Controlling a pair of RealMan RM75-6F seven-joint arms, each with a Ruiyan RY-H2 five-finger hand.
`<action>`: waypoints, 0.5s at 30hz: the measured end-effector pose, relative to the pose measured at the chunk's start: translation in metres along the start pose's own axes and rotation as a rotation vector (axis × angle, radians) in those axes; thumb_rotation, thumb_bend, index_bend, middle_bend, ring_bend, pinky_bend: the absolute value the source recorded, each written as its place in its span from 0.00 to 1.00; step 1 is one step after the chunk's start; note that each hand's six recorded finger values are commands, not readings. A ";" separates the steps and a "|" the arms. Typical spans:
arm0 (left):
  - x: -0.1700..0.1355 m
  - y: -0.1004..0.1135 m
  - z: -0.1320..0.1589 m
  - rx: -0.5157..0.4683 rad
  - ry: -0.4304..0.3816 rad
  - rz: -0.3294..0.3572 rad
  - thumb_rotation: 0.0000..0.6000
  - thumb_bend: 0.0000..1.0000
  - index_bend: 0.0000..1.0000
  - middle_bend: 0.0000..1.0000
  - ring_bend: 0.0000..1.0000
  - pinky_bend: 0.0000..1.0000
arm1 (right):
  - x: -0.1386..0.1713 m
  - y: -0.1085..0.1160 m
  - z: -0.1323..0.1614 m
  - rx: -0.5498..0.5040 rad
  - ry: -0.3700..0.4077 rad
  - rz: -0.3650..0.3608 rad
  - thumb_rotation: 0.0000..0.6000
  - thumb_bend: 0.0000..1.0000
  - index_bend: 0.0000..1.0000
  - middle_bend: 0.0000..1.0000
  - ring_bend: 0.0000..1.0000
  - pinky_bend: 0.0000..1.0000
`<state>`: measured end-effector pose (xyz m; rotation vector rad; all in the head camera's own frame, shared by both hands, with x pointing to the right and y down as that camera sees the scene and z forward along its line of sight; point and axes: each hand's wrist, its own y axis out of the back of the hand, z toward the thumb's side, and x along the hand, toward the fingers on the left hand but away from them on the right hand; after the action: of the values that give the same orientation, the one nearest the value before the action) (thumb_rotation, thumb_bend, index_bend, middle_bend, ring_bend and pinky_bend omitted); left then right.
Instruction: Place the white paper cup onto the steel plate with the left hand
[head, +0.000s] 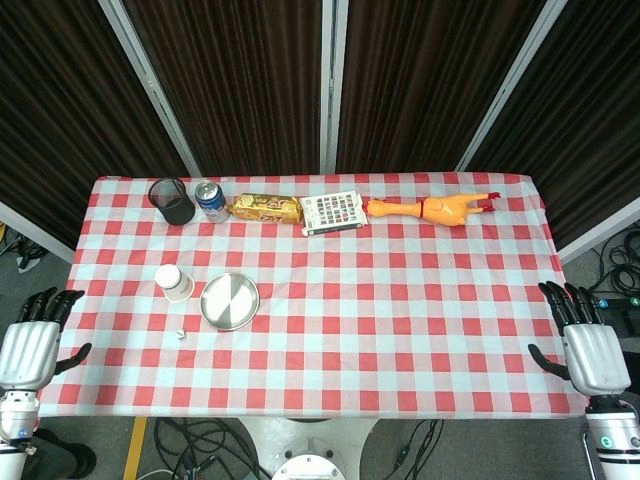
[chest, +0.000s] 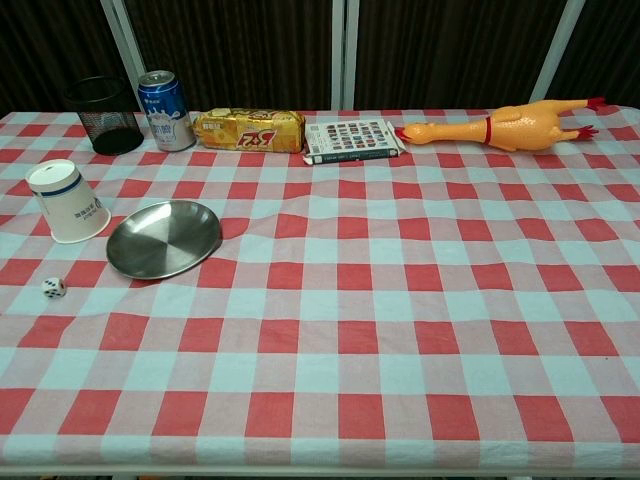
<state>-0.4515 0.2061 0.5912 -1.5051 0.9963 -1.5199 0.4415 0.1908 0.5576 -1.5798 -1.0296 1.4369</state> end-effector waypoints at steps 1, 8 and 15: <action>0.000 0.000 0.001 0.002 -0.002 -0.001 1.00 0.21 0.17 0.18 0.11 0.13 | 0.000 0.000 0.000 0.001 0.000 0.001 1.00 0.16 0.00 0.08 0.00 0.00; 0.001 0.003 0.003 0.016 -0.013 0.001 1.00 0.21 0.18 0.18 0.11 0.13 | 0.001 0.001 -0.001 0.000 0.005 -0.003 1.00 0.16 0.00 0.08 0.00 0.00; 0.013 0.001 0.009 0.024 -0.045 -0.014 1.00 0.21 0.21 0.24 0.15 0.16 | -0.002 0.009 -0.002 0.016 0.006 -0.032 1.00 0.16 0.00 0.08 0.00 0.00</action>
<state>-0.4425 0.1940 0.5953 -1.5255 0.9400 -1.4969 0.4443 0.1857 0.5497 -1.5485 -1.0325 1.4143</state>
